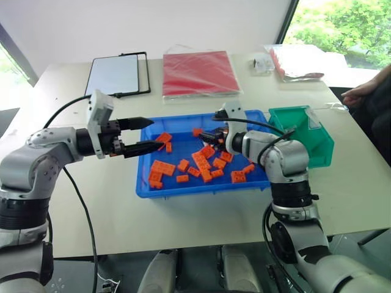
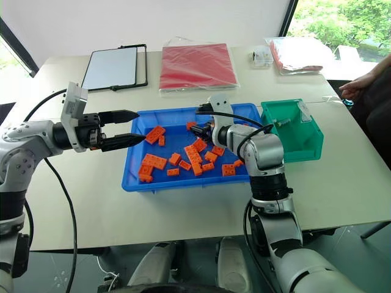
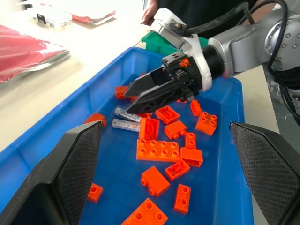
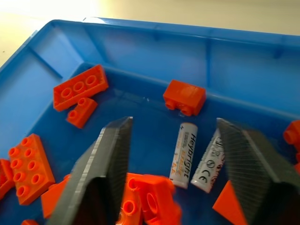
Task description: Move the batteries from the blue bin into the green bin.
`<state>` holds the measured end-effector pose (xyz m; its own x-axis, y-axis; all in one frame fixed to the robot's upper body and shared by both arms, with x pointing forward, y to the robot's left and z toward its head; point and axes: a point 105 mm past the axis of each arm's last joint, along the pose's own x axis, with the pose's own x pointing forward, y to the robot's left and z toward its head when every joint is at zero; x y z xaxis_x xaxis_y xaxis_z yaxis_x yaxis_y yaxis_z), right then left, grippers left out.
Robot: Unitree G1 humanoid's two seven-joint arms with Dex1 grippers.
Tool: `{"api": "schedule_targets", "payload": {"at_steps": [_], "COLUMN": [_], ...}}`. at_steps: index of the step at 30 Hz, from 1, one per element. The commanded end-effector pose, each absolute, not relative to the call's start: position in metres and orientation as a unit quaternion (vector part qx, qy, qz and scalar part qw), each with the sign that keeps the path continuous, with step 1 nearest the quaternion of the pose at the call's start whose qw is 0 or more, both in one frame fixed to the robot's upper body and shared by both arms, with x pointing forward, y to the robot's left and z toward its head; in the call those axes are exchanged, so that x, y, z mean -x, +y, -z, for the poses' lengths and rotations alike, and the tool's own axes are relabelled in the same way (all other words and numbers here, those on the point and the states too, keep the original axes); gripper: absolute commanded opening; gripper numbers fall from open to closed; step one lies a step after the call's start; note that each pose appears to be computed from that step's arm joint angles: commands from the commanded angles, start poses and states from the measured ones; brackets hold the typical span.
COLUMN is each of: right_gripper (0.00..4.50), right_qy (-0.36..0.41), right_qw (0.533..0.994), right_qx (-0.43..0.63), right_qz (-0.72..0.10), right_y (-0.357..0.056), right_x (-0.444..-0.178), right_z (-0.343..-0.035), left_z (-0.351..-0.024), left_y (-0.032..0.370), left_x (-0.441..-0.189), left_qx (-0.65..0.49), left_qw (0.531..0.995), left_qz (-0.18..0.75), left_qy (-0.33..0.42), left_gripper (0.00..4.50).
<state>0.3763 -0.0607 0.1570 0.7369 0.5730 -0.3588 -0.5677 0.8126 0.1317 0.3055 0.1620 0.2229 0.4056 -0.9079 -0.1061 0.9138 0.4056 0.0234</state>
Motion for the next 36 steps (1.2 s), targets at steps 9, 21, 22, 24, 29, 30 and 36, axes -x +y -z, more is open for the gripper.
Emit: {"api": "schedule_targets", "payload": {"at_steps": [9, 21, 22, 24, 29, 30, 36], "right_gripper": [4.45, 4.45, 4.45, 4.45, 4.45, 3.94, 1.24], "right_qy": [0.164, 0.224, 0.231, 0.244, 0.259, 0.261, 0.261], "right_qw": [0.923, 0.904, 0.903, 0.901, 0.895, 0.894, 0.890], "right_qx": [0.042, 0.085, 0.086, 0.086, 0.092, 0.094, 0.108], "right_qz": [-0.346, -0.353, -0.352, -0.350, -0.352, -0.352, -0.358], "right_y": [-0.043, -0.037, -0.038, -0.040, -0.042, -0.042, -0.036], "right_x": [-0.385, -0.393, -0.393, -0.393, -0.389, -0.388, -0.386], "right_z": [-0.173, -0.143, -0.140, -0.134, -0.122, -0.120, -0.119], "left_z": [-0.236, -0.237, -0.238, -0.238, -0.238, -0.238, -0.240], "left_y": [0.164, 0.164, 0.164, 0.165, 0.167, 0.167, 0.168], "left_x": [-0.301, -0.297, -0.297, -0.296, -0.295, -0.295, -0.297], "left_qx": [-0.055, -0.054, -0.055, -0.055, -0.056, -0.056, -0.056], "left_qw": [0.842, 0.844, 0.844, 0.845, 0.846, 0.846, 0.847], "left_qz": [0.537, 0.534, 0.533, 0.533, 0.530, 0.530, 0.528], "left_qy": [0.014, 0.012, 0.012, 0.011, 0.011, 0.011, 0.009], "left_gripper": [4.50, 4.50, 4.50, 4.50, 4.50, 4.50, 4.50]}}
